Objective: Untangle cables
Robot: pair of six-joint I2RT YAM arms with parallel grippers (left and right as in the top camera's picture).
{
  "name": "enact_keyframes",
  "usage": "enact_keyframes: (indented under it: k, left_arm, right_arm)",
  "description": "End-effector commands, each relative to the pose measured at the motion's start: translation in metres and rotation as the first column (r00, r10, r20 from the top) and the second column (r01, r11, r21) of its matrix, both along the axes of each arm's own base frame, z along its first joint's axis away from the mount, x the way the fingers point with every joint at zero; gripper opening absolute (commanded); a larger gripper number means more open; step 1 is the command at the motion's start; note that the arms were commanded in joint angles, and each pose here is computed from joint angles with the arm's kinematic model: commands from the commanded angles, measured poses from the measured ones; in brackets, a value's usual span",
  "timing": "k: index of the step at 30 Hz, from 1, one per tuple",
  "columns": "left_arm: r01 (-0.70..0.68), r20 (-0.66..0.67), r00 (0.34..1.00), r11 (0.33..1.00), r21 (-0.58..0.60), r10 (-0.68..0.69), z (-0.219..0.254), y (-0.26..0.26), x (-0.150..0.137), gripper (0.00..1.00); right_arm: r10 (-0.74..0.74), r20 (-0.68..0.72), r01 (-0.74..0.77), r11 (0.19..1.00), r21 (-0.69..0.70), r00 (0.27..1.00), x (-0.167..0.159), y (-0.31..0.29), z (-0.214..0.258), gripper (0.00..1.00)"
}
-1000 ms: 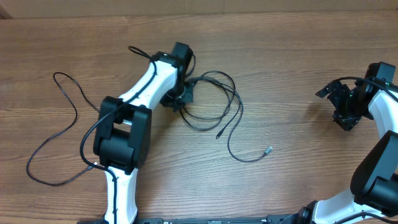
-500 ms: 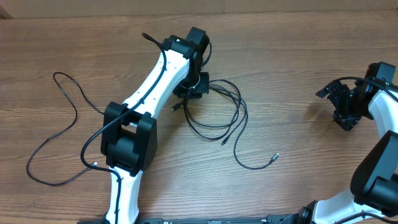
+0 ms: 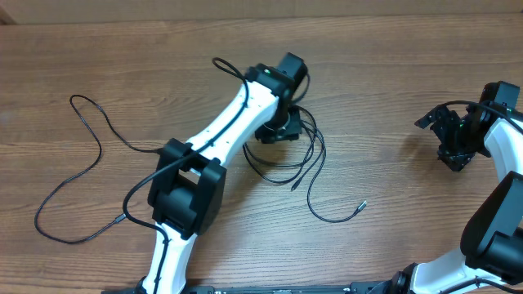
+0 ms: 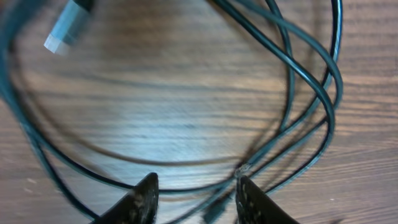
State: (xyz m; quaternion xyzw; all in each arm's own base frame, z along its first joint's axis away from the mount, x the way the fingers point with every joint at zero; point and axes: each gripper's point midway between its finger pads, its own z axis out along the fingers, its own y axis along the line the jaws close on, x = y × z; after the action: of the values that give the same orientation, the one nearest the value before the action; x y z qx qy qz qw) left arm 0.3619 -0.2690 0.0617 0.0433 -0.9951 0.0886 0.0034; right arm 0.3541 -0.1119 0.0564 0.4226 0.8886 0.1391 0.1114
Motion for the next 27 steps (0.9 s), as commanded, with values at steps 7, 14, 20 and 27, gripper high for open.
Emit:
enact_keyframes:
  k: [7,14,20,27]
  left_arm:
    - [-0.155,-0.1,0.982,0.986,0.067,0.162,-0.001,-0.011,-0.037,0.15]
    - [-0.208,-0.078,0.972,0.969,0.135,0.22,-0.005,0.0,-0.038,0.22]
    - [-0.261,-0.07,0.956,0.937,0.23,0.284,-0.015,0.02,-0.046,0.23]
    - [-0.263,-0.088,0.951,0.924,0.277,0.297,-0.023,0.033,-0.054,0.27]
  right_arm:
    - [-0.006,0.038,0.007,1.0,-0.024,0.999,0.008,-0.006,0.013,1.0]
    - [-0.006,0.038,0.007,1.0,-0.024,0.999,0.008,-0.006,0.013,1.0]
    - [-0.006,0.038,0.007,1.0,-0.024,0.999,0.008,-0.006,0.013,1.0]
    - [-0.006,0.038,0.007,1.0,-0.024,0.999,0.008,-0.006,0.013,1.0]
